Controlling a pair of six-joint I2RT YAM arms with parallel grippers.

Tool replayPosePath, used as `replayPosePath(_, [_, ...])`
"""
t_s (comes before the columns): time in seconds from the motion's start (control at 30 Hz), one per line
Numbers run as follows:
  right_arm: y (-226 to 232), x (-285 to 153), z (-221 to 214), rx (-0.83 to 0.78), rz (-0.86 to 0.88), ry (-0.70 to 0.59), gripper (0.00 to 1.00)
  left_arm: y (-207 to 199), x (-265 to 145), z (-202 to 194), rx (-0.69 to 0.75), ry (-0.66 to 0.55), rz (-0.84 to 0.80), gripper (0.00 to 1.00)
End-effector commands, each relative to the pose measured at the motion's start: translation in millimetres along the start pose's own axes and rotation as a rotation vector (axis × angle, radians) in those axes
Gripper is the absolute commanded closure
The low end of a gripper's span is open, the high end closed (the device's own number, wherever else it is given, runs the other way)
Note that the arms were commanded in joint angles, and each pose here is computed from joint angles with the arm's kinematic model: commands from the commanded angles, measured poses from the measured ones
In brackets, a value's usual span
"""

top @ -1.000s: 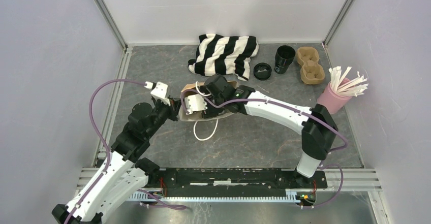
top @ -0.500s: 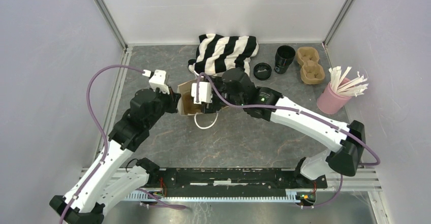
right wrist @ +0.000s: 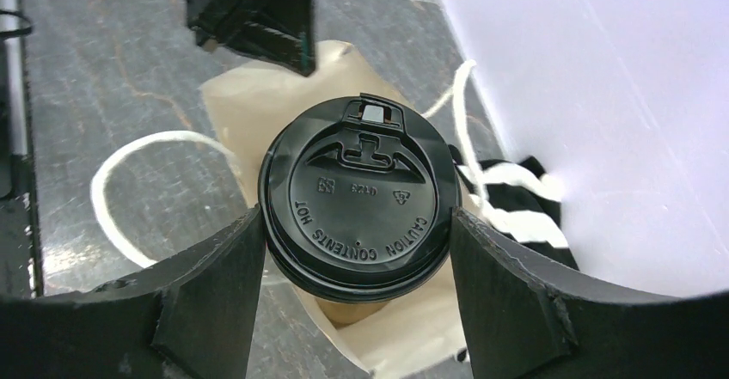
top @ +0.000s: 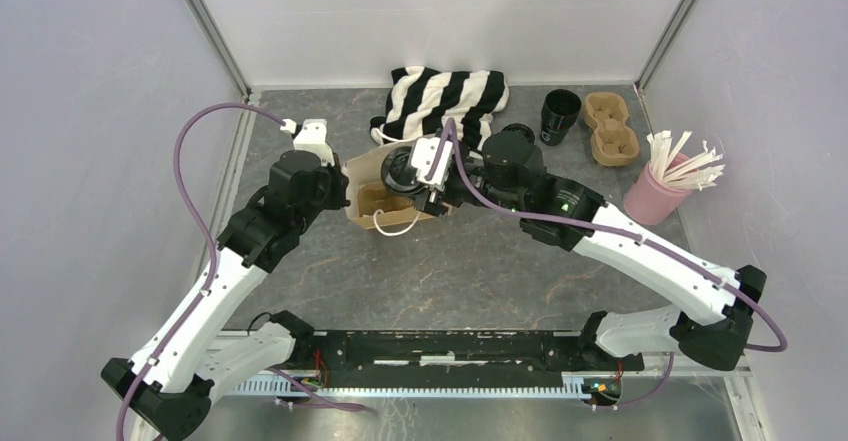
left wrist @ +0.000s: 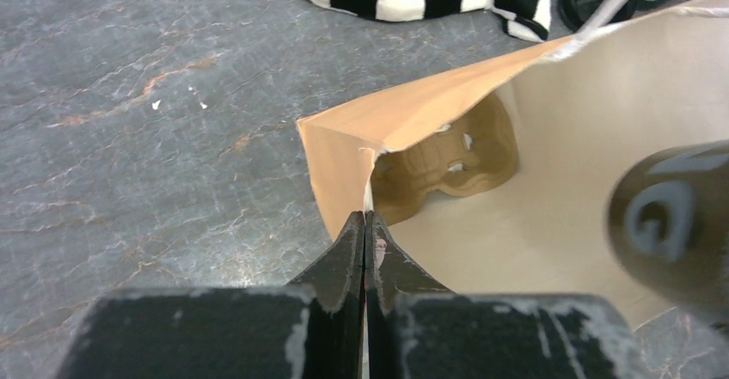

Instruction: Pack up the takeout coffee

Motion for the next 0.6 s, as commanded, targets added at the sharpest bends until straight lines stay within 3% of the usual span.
replayPosePath(0.0, [-39,-35,40,0.056,-0.245,-0.065,0.54,10,-3,0,-0.04,0.032,0.108,0.98])
replayPosePath(0.3, [-90,-72,44,0.077,-0.549,0.027,0.56,19,5,2,0.016,0.089,0.224,0.98])
replayPosePath(0.43, [-110,-82,11,0.12,-0.636,0.119,0.58,23,4,1,0.029,0.106,0.255,0.98])
replayPosePath(0.57, [-114,-79,-51,0.197,-0.651,0.19,0.58,23,-1,5,0.033,0.098,0.25,0.98])
Point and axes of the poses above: each gripper's point midway between its finger pads, its own x axis out along the fingers, its own y axis along the line the jaws close on, z = x × y, the point moved 6 cm from there along -x, back along the fingers, and after that the axes turned 2 degrees about x, right-handed, at the moved point
